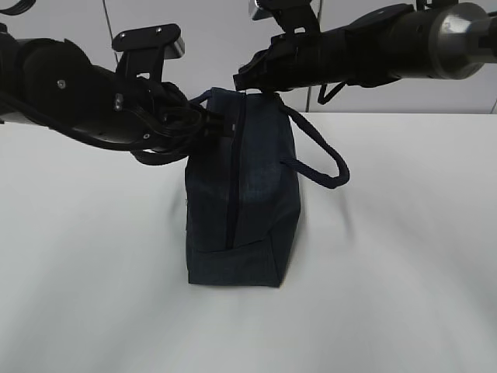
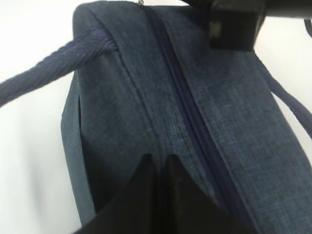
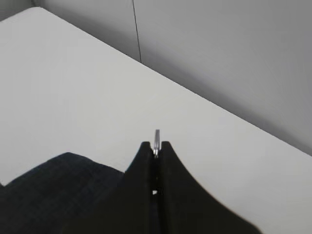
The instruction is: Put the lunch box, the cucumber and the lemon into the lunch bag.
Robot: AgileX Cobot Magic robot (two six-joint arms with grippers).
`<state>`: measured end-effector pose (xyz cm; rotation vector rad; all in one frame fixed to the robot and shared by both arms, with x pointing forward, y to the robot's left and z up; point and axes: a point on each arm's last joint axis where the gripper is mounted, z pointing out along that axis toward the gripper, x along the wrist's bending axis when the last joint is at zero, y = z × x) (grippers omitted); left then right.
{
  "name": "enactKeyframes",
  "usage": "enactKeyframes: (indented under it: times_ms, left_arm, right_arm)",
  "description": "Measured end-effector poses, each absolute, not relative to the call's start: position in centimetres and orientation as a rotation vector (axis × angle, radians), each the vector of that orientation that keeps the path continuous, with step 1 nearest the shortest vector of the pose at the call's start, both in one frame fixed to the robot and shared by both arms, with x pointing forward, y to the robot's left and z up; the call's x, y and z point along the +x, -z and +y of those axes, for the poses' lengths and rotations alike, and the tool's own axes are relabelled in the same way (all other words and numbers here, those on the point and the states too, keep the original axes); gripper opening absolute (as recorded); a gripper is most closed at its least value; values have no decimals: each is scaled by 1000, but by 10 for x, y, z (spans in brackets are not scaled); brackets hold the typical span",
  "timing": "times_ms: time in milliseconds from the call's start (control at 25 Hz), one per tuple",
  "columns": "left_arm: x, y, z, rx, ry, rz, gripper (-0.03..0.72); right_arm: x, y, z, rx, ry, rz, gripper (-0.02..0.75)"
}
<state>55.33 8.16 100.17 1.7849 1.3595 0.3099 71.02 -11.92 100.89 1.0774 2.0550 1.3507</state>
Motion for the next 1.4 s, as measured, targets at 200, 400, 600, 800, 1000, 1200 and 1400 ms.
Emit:
enactKeyframes:
  times_ms: [200, 400, 600, 800, 1000, 1200, 1400]
  left_arm:
    - [547, -1002, 73, 1844, -329, 1289, -1]
    - [537, -1003, 58, 1877, -327, 1212, -3]
    - [536, -1004, 57, 1876, -327, 1207, -3]
    - [535, -1004, 55, 1892, -336, 1183, -3]
    - [532, -1004, 52, 1906, -339, 1162, -3]
    - [530, -1004, 50, 1926, -349, 1135, -3]
    - [530, -1004, 50, 1940, -362, 1115, -3]
  right_arm:
    - [712, -1009, -119, 1162, -1400, 2011, 0]
    - [714, -1006, -122, 1194, -1383, 1979, 0]
    - [718, -997, -124, 1259, -1393, 1965, 0]
    - [722, -989, -126, 1401, -1456, 1906, 0]
    - [723, -986, -126, 1491, -1503, 1865, 0]
    - [721, -989, -124, 1503, -1548, 1875, 0]
    - [717, -1005, -123, 1481, -1580, 1880, 0]
